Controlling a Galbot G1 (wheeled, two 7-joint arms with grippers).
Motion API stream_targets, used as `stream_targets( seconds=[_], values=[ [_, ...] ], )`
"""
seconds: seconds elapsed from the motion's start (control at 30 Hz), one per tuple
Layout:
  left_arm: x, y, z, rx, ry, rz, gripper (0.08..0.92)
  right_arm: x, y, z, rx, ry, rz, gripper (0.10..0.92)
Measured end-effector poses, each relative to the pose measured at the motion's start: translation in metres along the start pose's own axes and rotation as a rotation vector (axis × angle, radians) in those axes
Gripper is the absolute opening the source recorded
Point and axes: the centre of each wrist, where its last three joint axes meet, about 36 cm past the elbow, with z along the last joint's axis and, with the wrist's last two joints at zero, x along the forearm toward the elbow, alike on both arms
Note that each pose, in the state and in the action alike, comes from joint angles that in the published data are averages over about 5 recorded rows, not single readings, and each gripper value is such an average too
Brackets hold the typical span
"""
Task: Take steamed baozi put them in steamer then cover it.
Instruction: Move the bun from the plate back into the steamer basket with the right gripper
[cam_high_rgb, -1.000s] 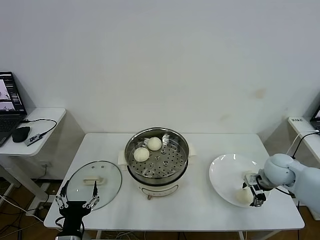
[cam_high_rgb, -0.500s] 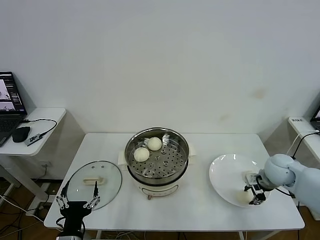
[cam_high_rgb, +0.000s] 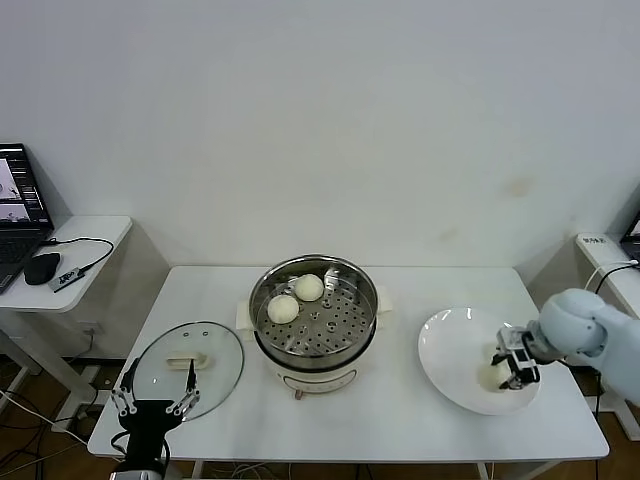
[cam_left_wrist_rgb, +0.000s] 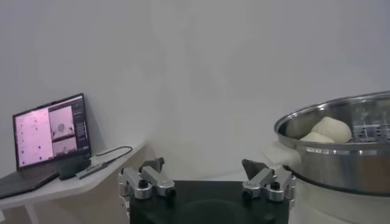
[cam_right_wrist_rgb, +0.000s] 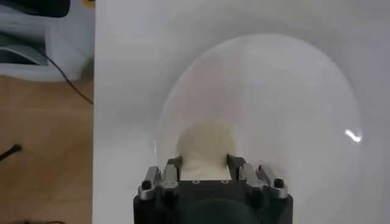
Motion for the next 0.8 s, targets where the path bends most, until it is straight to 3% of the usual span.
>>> stream_targets(
  seconds=[0.47,0.8],
  values=[
    [-0.004,0.003,-0.003,-0.006,-0.017,-0.005,0.823,0.085,-0.053,-0.028,0.013,-0.112,0.155,0.501],
    [-0.005,0.005,-0.003,-0.009,-0.018,-0.012,0.823,0.14,-0.091,-0.103,0.138,-0.188,0.236,0.501]
  ],
)
